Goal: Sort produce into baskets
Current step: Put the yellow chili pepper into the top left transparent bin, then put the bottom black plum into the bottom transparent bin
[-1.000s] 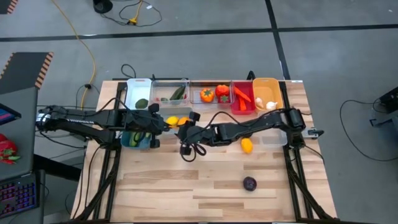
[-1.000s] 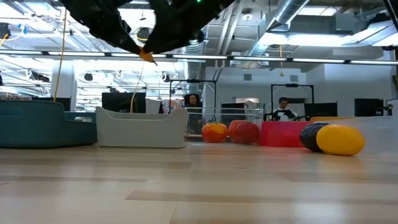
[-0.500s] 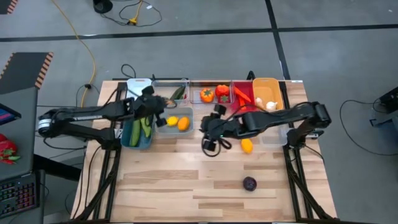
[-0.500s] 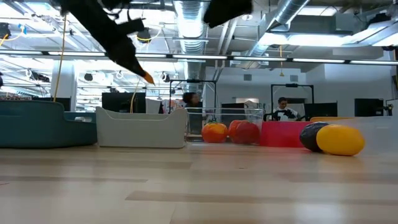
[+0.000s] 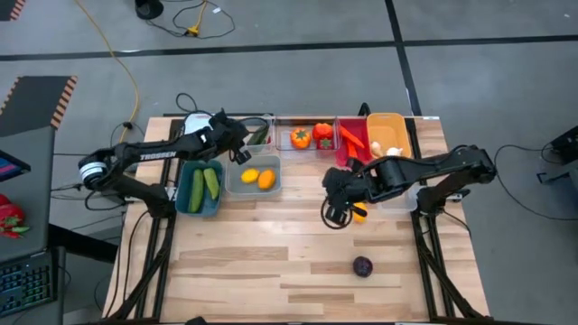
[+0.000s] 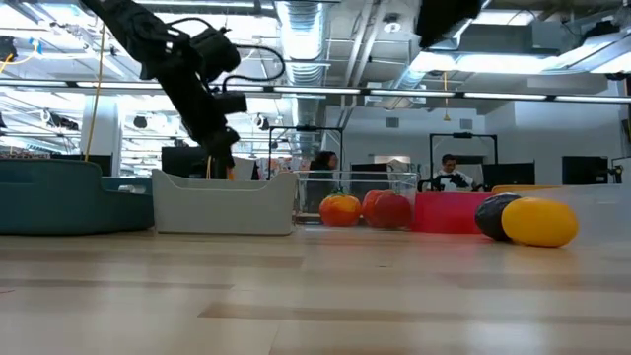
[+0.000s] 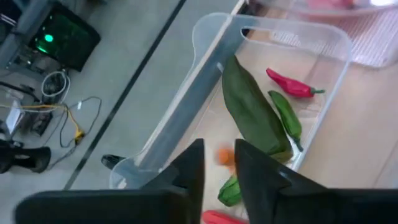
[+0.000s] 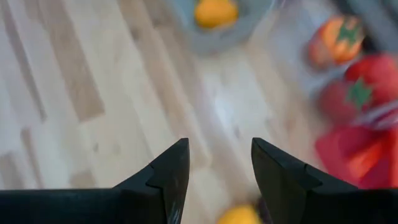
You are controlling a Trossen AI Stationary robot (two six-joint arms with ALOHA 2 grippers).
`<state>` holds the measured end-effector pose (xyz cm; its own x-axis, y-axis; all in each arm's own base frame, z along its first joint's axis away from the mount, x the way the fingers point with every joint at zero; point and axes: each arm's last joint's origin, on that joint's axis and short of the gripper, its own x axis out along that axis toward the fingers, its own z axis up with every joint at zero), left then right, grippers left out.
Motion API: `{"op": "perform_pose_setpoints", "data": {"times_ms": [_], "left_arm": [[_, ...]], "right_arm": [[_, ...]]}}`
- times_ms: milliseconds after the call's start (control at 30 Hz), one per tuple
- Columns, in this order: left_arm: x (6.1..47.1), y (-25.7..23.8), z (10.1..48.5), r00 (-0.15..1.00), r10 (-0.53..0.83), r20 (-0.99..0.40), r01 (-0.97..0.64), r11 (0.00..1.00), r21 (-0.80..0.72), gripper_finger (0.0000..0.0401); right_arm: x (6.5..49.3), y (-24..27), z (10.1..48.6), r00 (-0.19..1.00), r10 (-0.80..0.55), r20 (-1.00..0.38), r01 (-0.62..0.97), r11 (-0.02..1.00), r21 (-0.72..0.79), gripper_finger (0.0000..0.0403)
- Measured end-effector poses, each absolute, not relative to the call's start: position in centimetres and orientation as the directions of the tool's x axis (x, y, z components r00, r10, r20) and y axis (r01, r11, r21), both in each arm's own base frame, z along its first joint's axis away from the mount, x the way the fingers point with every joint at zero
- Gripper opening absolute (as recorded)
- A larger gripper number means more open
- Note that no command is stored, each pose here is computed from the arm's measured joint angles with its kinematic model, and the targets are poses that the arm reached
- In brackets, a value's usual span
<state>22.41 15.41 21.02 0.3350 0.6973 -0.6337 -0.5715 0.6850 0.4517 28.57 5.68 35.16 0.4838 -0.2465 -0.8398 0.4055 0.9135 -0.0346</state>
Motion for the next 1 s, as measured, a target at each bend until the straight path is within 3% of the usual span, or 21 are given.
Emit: {"op": "perform_pose_setpoints", "data": {"times_ms": [267,433,700,1000], "left_arm": [[22.7,15.9,20.1,0.314,0.694,-0.648,-0.57,0.683,0.457,0.0179],[22.7,15.8,20.2,0.315,0.694,-0.647,-0.569,0.684,0.456,0.0224],[22.7,15.8,20.2,0.318,0.691,-0.649,-0.566,0.688,0.454,0.0243],[22.7,15.8,20.1,0.32,0.689,-0.65,-0.545,0.695,0.469,0.0243]], "right_arm": [[28.5,7.2,33.4,0.334,-0.068,-0.94,0.327,0.944,0.048,0.0201],[29.5,7.7,32.0,0.271,0.003,-0.963,0.307,0.948,0.089,0.0214],[31.3,7.6,28.8,0.109,0.047,-0.993,0.327,0.942,0.08,0.0246],[30.7,7.2,26.2,-0.229,0.099,-0.968,0.411,0.912,-0.004,0.0249]]}}
